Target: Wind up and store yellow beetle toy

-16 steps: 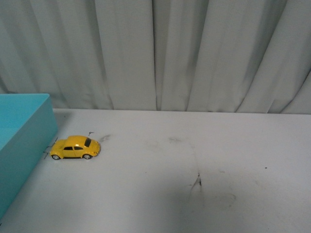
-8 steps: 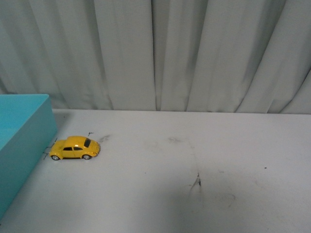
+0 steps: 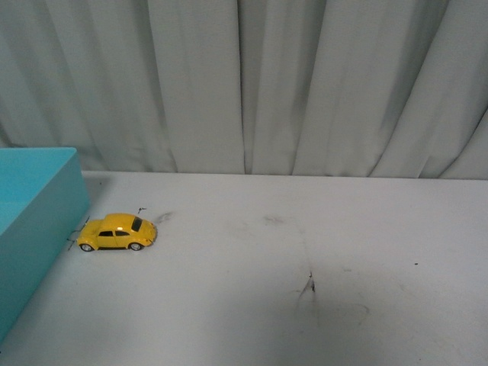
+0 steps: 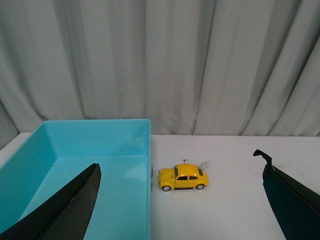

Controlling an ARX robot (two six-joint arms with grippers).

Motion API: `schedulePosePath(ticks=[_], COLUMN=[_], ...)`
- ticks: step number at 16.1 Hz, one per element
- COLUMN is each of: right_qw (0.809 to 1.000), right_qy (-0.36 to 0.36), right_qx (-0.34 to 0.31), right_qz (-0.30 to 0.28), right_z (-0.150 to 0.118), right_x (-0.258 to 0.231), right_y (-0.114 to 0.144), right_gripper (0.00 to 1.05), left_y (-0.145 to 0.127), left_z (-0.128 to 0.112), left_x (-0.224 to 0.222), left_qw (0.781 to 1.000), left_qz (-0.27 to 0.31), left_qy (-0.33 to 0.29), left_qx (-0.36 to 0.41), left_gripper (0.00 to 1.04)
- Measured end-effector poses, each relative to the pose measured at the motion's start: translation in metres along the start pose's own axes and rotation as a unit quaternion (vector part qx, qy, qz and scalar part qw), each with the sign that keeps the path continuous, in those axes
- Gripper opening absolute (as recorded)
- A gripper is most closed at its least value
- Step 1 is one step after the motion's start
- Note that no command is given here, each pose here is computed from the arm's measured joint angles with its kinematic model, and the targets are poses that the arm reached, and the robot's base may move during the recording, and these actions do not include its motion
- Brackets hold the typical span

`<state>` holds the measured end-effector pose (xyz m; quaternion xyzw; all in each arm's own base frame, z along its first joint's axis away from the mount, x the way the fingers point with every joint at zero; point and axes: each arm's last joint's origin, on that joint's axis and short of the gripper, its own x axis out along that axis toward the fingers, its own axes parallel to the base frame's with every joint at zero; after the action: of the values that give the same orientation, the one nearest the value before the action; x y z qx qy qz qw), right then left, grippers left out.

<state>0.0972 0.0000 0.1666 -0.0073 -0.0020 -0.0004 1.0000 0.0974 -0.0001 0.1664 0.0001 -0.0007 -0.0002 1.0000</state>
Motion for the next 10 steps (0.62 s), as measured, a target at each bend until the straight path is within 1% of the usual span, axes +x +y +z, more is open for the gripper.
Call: schedulePosePath(ticks=[1, 2, 3, 4, 5, 6, 7, 8, 10], right_qw=[1.000, 1.000, 1.000, 1.000, 1.000, 1.000, 1.000, 1.000, 1.000], right_qy=[0.000, 0.000, 0.000, -0.001, 0.000, 0.000, 0.000, 0.000, 0.000], right_qx=[0.000, 0.000, 0.000, 0.001, 0.000, 0.000, 0.000, 0.000, 0.000], right_qz=[0.000, 0.000, 0.001, 0.000, 0.000, 0.000, 0.000, 0.000, 0.000], right_z=[0.000, 0.000, 0.000, 0.000, 0.000, 0.000, 0.000, 0.000, 0.000], right_x=[0.000, 0.000, 0.000, 0.000, 0.000, 0.000, 0.000, 0.000, 0.000], right_y=[0.000, 0.000, 0.000, 0.000, 0.000, 0.000, 0.000, 0.000, 0.000], right_gripper=[0.89, 1.00, 0.98, 0.98, 0.98, 0.98, 0.98, 0.98, 0.98], left_y=[0.000, -0.001, -0.002, 0.005, 0.012, 0.013, 0.010, 0.008, -0.003], left_z=[0.000, -0.001, 0.004, 0.018, 0.033, 0.051, 0.063, 0.066, 0.066], left_x=[0.000, -0.001, 0.007, 0.021, 0.039, 0.067, 0.098, 0.125, 0.182], left_qw=[1.000, 0.996, 0.984, 0.977, 0.976, 0.983, 0.989, 0.993, 0.996], left_qz=[0.000, 0.037, 0.093, 0.145, 0.157, 0.127, 0.093, 0.068, -0.003], left_qy=[0.000, 0.075, 0.144, 0.129, 0.099, 0.074, 0.062, 0.062, 0.080], left_qx=[0.000, -0.025, -0.050, -0.089, -0.110, -0.110, -0.098, -0.080, -0.025], left_gripper=[0.98, 0.98, 0.98, 0.98, 0.98, 0.98, 0.98, 0.98, 0.98])
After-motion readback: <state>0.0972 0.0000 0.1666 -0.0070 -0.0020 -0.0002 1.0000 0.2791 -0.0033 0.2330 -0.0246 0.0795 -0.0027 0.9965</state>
